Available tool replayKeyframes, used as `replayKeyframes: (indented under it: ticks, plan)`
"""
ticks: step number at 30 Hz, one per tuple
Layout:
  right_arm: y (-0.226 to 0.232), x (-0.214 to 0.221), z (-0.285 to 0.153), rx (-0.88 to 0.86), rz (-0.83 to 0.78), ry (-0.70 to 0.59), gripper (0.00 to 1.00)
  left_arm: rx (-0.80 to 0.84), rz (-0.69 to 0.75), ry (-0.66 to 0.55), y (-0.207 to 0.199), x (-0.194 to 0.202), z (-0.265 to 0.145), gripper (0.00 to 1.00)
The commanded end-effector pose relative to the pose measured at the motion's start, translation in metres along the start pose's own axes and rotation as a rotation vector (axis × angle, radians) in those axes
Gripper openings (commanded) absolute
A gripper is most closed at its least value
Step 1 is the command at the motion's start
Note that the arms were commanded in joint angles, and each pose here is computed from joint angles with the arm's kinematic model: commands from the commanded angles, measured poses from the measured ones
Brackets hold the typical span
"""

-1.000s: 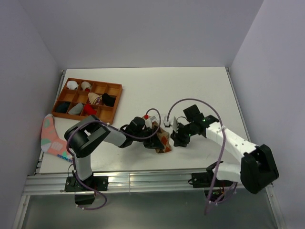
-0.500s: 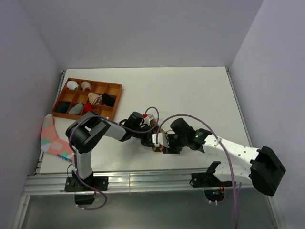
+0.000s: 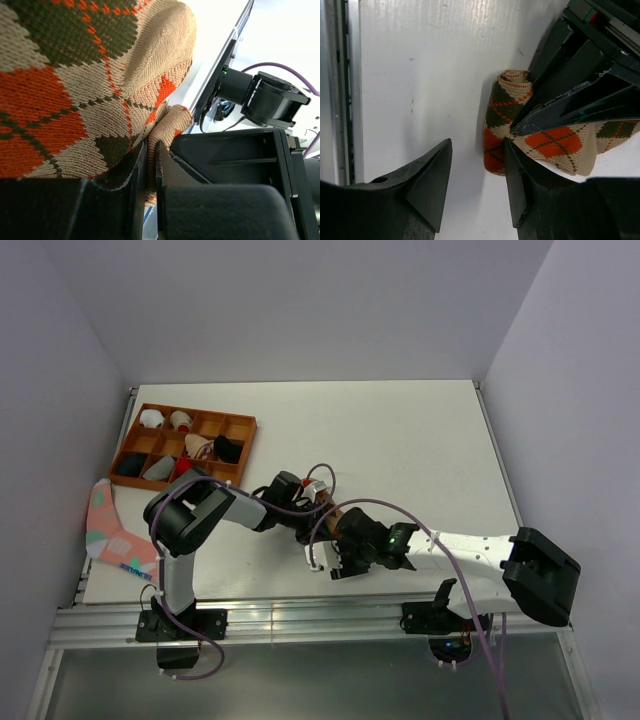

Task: Roll the socks
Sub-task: Roll the sock at the center of the board.

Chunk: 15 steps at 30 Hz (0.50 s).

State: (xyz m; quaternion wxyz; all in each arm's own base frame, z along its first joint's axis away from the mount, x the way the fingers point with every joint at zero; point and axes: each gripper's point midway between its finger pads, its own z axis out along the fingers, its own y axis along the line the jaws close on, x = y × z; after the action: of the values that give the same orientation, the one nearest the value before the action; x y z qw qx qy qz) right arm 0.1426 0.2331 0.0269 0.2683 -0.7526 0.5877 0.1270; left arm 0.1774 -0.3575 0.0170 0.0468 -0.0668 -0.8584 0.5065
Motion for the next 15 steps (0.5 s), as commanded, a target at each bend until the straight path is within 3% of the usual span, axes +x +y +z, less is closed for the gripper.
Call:
replayKeyframes:
  ticks: [1,15]
  plan:
    - [-0.013,-0.005,0.005,0.067,-0.021,-0.001,0.53,-0.329,-0.152,0.063,0.1,0.044,-0.006,0.0]
    - [-0.012,0.011,0.02,0.069,-0.024,0.068,0.48,-0.281,-0.144,0.066,0.09,0.046,-0.007,0.0]
